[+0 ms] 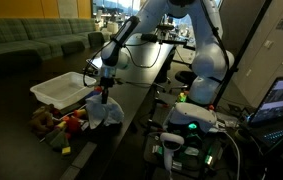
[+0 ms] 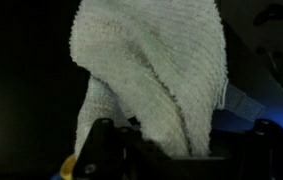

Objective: Use the towel to push all the objects to the left

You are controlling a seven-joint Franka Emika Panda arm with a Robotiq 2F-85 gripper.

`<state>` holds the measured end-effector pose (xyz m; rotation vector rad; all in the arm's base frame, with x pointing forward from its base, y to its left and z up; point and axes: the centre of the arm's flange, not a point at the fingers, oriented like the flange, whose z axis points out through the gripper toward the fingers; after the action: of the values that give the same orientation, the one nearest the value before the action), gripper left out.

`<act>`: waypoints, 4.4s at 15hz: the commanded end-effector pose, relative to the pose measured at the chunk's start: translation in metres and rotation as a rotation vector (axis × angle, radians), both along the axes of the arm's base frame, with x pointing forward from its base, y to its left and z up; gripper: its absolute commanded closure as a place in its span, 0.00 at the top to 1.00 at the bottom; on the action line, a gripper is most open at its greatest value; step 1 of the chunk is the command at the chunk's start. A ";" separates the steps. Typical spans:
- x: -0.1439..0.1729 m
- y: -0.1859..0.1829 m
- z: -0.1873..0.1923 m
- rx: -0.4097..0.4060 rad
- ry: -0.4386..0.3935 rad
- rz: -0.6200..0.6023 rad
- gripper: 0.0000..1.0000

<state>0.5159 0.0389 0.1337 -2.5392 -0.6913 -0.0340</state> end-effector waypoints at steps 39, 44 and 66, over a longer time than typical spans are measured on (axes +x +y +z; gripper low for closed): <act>0.135 -0.202 -0.097 -0.366 -0.084 -0.574 0.03; 0.123 -0.146 -0.100 -0.258 -0.045 -0.466 0.03; 0.086 0.221 -0.087 -0.033 -0.126 -0.206 0.03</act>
<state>0.6066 0.2207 0.0367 -2.6849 -0.4714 -0.2143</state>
